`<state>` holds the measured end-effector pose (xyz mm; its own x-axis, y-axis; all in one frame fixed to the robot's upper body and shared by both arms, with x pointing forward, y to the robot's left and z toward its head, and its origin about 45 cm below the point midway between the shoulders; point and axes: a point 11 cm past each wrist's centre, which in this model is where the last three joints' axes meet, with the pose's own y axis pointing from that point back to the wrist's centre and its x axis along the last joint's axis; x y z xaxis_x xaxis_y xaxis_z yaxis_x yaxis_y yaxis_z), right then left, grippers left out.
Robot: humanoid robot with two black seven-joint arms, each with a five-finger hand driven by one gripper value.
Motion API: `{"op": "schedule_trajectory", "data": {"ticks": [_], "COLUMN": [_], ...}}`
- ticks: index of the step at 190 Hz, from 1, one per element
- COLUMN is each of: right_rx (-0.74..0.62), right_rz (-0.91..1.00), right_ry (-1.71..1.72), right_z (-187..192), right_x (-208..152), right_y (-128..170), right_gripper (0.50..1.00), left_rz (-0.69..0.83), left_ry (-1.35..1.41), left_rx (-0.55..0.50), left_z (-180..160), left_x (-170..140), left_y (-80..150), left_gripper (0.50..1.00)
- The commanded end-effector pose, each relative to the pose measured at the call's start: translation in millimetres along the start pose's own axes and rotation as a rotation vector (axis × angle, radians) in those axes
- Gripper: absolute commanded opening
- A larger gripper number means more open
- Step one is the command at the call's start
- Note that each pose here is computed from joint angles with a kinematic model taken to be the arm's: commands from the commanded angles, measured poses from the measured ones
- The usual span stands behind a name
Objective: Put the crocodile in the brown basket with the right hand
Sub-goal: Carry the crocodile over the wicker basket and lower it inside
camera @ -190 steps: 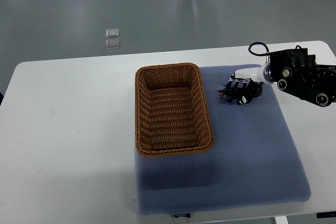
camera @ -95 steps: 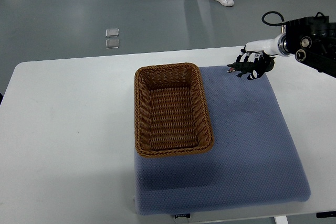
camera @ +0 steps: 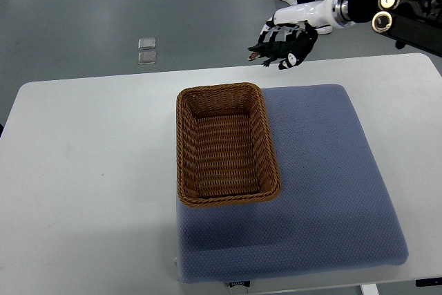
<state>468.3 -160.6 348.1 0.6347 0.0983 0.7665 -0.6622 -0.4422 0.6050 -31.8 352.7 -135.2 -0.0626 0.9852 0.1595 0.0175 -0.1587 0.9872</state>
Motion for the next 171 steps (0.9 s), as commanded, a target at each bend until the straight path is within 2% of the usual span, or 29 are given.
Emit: {"op": "schedule_trajectory", "data": {"ticks": [1, 22, 61, 126, 136, 161, 171], "right_rx": [0.048, 0.083, 0.109, 0.123, 0.116, 0.096, 0.093], "right_rz": [-0.025, -0.057, -0.118, -0.171, -0.178, -0.198, -0.203], "right_ry": [0.026, 0.034, 0.002, -0.044, -0.048, -0.063, -0.068], "right_z": [-33, -60, -81, -88, -84, -74, -72], "right_x": [-9, -26, -65, -109, -114, -128, -131], "right_y": [-23, -47, -81, -102, -104, -107, -108], "right_gripper": [0.500, 0.500, 0.519, 0.539, 0.556, 0.637, 0.643], "left_rz": [0.002, 0.000, 0.000, 0.002, 0.000, 0.000, 0.000], "left_ry": [0.005, 0.005, 0.005, 0.005, 0.005, 0.005, 0.006], "left_rx": [-0.001, -0.001, -0.001, -0.001, -0.001, -0.001, -0.001], "left_z": [0, 0, 0, 0, 0, 0, 0], "left_x": [1, 0, 0, 1, 0, 0, 0], "left_y": [0, 0, 0, 0, 0, 0, 0], "left_gripper": [1.000, 1.000, 1.000, 1.000, 1.000, 1.000, 1.000]}}
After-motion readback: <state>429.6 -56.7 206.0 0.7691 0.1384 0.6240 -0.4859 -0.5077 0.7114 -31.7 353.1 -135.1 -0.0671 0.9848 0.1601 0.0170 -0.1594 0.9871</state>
